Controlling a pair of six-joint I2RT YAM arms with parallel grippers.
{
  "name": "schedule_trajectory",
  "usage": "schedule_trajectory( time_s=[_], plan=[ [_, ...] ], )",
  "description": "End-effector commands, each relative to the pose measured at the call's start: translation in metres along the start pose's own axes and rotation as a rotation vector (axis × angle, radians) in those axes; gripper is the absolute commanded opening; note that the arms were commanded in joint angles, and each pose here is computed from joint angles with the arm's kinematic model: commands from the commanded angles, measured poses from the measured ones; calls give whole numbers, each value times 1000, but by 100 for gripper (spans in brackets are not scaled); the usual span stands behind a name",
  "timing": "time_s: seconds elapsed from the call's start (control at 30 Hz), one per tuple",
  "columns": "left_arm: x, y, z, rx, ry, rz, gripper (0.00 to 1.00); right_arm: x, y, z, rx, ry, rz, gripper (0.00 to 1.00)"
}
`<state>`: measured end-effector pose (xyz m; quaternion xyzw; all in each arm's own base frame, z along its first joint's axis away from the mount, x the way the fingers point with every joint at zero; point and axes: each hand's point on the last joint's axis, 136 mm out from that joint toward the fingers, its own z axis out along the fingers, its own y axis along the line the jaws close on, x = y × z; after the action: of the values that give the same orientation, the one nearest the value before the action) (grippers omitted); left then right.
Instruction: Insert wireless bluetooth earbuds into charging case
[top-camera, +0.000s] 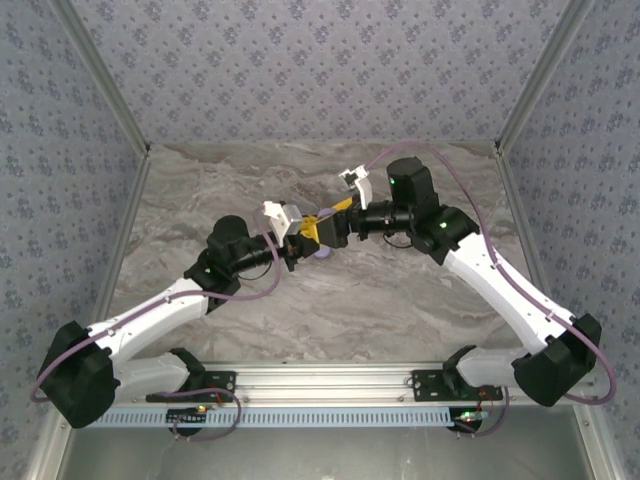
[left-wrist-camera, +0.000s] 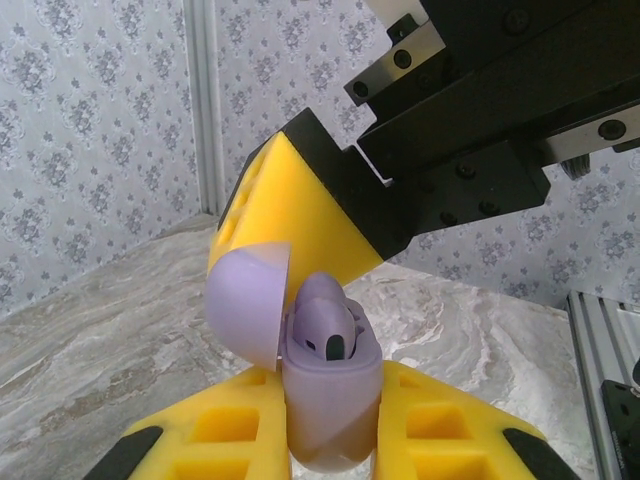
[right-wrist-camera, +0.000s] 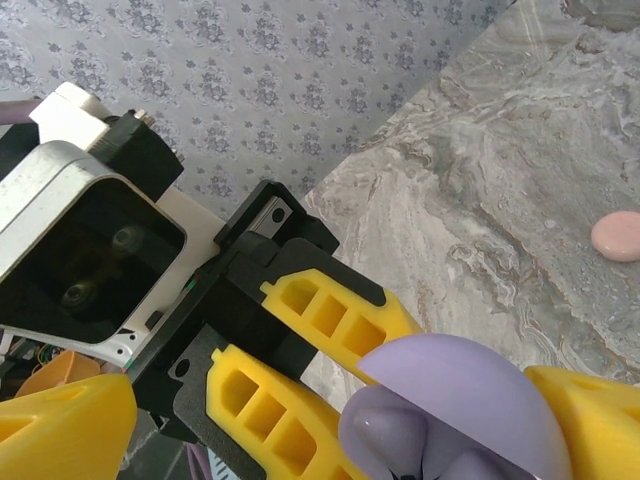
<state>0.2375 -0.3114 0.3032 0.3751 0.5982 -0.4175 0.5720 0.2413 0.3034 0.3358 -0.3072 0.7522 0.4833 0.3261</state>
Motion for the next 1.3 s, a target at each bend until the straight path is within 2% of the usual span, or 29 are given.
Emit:
schedule_trajectory(
  time_s=[0.0,0.27,0.5,0.6,0.73,0.87,0.97,1.27],
  plan=[
    [-14,0,0,-10,-35,16,0,0,26,-11,-72,-24,-79,100],
    [-14,3,0,-30,-35,15,0,24,7,-7,-2,16,-41,100],
    [-11,7,-1,-53,-27,1,0,23,5,-9,27,16,-51,100],
    [-9,16,-2,-93,-21,-20,0,21,-6,-13,98,3,-44,100],
    [1,44,-12,-164,-4,-121,0,8,-35,-33,284,-79,14,100],
    [25,79,-32,-250,36,-251,0,9,-71,-61,504,-150,61,100],
    [49,101,-47,-321,108,-349,0,25,-94,-73,603,-129,112,100],
    [161,142,-76,-538,450,-619,0,67,-127,-75,672,-56,220,100]
  ],
)
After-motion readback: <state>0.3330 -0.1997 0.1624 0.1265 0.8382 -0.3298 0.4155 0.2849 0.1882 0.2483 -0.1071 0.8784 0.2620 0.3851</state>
